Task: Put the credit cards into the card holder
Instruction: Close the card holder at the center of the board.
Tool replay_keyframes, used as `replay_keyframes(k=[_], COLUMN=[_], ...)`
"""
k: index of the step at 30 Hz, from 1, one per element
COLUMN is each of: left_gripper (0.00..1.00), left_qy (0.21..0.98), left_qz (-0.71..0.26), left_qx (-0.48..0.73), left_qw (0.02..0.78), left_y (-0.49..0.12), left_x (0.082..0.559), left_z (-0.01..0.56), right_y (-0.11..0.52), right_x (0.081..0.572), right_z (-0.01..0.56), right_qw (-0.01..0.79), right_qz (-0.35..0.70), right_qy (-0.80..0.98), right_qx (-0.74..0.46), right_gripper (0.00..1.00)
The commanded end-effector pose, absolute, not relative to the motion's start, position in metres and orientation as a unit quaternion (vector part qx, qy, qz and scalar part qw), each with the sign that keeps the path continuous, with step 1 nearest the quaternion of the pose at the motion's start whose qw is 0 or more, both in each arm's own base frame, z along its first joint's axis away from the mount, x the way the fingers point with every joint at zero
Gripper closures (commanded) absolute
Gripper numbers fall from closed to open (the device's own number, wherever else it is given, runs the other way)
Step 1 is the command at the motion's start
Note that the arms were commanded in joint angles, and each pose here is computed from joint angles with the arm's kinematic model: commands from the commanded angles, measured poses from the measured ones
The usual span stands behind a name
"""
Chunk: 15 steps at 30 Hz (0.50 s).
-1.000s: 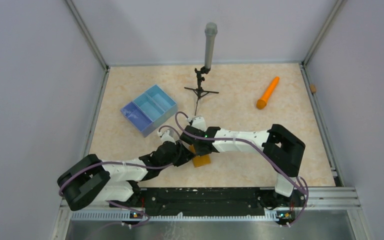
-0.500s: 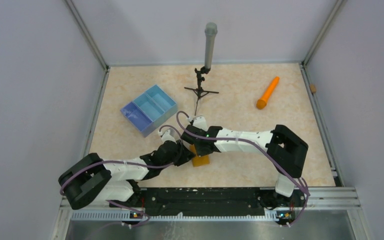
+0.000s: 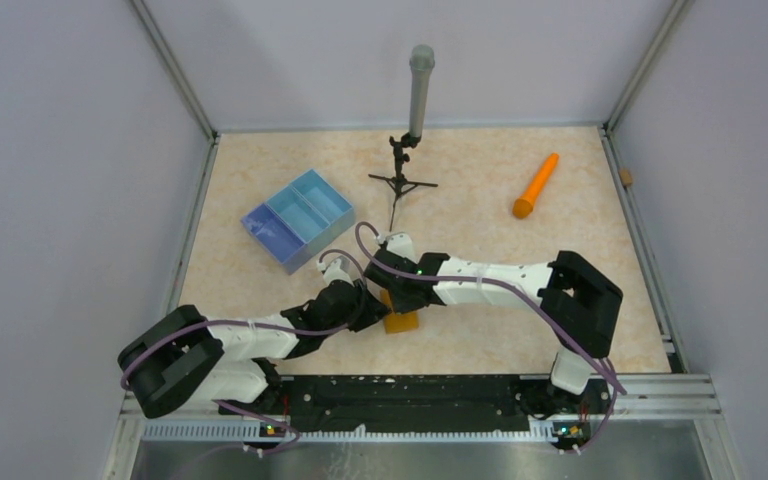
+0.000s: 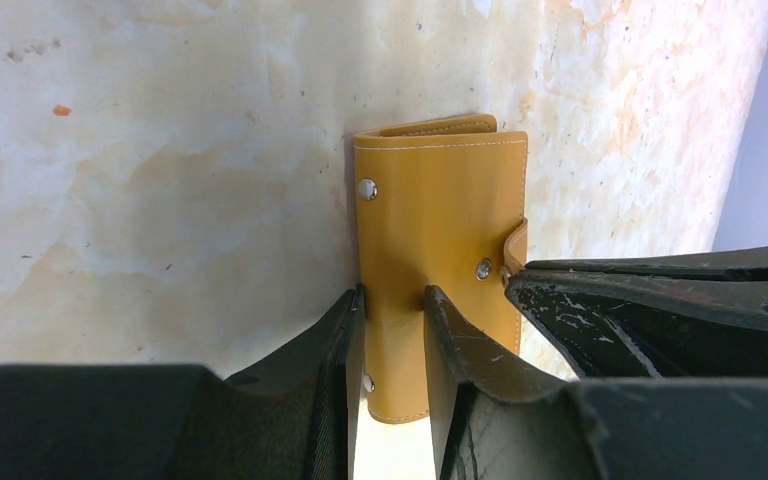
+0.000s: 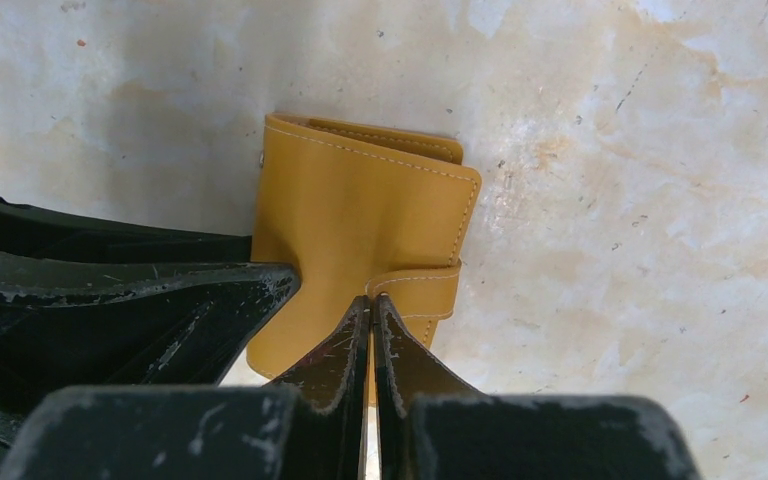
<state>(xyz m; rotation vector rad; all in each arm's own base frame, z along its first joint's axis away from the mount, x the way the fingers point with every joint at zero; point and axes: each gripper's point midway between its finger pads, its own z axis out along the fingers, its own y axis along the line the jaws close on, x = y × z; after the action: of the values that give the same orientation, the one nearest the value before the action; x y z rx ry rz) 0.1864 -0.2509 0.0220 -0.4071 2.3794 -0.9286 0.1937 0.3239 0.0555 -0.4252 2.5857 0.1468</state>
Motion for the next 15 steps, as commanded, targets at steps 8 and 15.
replay_keyframes(k=[8, 15], left_gripper=[0.67, 0.67], left_qy=[0.947, 0.947], left_qz=[-0.199, -0.197], left_qx=[-0.134, -0.134], left_qw=[0.215, 0.214], left_y=[-0.194, -0.193], left_x=[0.148, 0.147], left_z=[-0.043, -0.043], right_y=[0.335, 0.336], right_x=[0.188, 0.186], right_z=[0.054, 0.047], right_qw=[0.249, 0.241], right_qz=[0.079, 0.073], right_qy=[0.950, 0.952], right_qx=[-0.168, -0.174], right_gripper=[1.00, 1.00])
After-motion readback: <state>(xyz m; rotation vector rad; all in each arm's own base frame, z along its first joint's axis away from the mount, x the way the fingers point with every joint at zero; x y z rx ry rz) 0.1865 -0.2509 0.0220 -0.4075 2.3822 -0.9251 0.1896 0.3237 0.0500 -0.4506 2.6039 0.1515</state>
